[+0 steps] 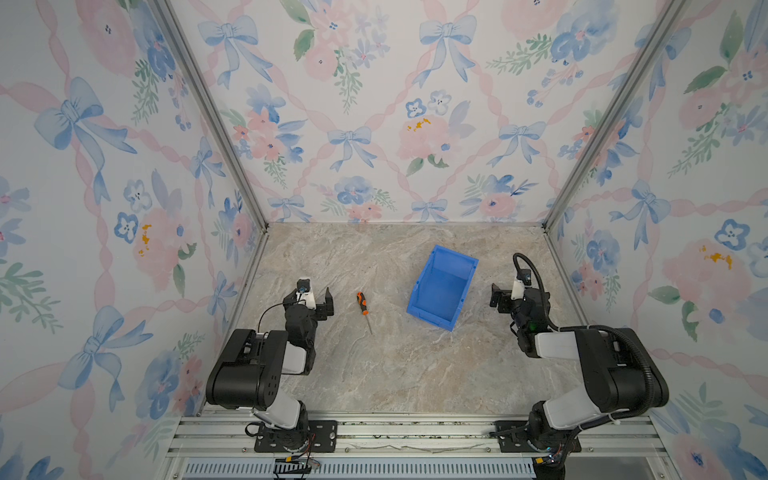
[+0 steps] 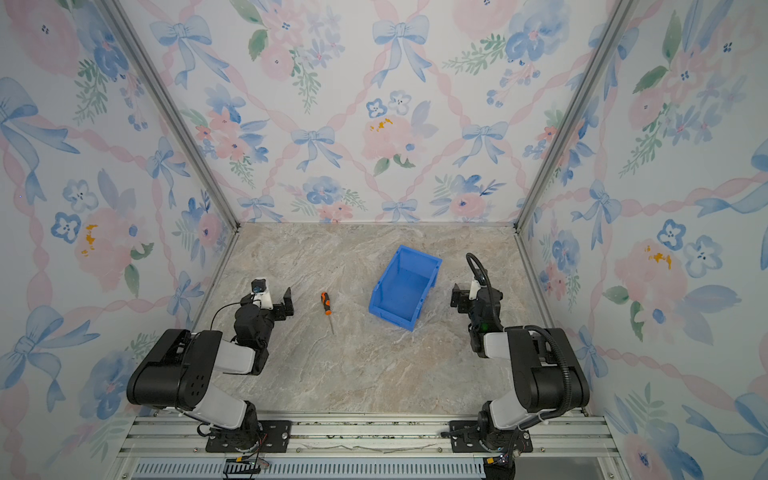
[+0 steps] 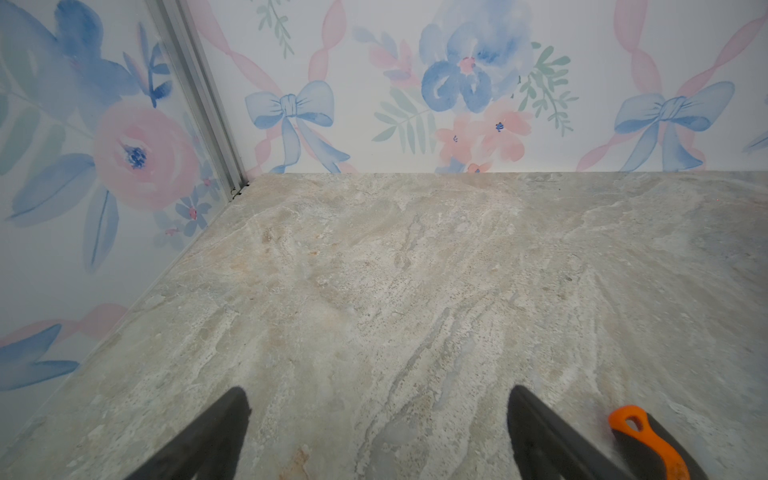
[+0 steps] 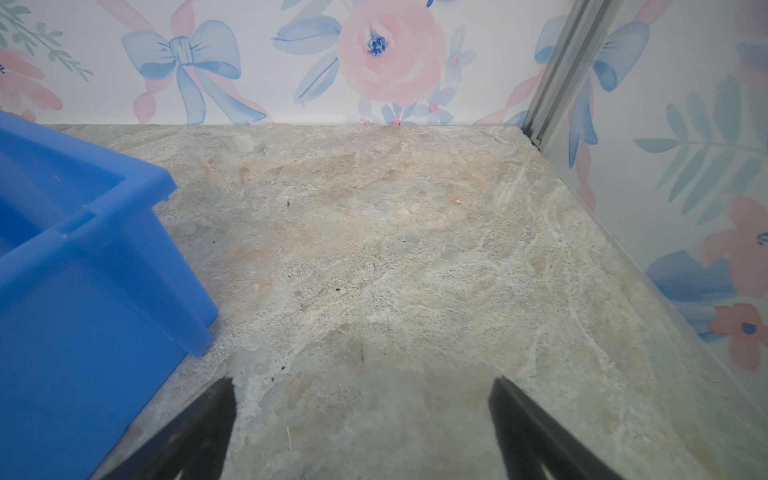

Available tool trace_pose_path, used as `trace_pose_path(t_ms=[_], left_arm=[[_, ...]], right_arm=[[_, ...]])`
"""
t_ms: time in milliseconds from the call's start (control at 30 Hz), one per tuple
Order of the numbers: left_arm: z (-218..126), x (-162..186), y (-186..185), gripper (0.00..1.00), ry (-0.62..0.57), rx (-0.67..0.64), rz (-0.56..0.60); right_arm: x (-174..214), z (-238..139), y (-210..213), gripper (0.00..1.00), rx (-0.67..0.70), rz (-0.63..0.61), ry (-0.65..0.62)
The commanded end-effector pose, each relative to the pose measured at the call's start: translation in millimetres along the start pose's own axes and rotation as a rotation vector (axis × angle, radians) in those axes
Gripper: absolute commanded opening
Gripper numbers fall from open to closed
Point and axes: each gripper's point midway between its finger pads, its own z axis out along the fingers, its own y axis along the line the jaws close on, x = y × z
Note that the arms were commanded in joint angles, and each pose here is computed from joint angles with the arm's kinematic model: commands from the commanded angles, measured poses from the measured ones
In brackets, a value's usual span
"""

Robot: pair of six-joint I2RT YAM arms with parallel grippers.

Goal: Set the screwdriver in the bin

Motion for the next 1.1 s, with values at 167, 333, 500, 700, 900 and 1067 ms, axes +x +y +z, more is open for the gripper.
trace_pose_path(t_ms=[167,333,500,700,900,1067], left_arm=[[2,1,0,0.98,0.005,-0.002,0.011],[2,1,0,0.98,0.004,-0.001,0.012],[2,1,0,0.98,0.004,-0.002,0.011],[2,0,1,0.97,0.001,-0.007,0.011],[0,-3,8,0.98,-0.006,-0.045,-0.006],[-2,-8,16,0.97,-0.013,-0.091,-0.025]], right_arm=[[0,0,-1,0.97,0.007,0.003,-0.008],[0,0,-1,0.97,0.008,0.003,-0.007],[0,-1,0,0.97,0.016,-0.007,-0.009],[-1,-3,3,0.97,0.017,-0.024,-0.016],[-1,-3,5,0.97,0.013,-0.037,-0.021],[-4,-4,4,0.97,0.029,-0.041,-0.015]])
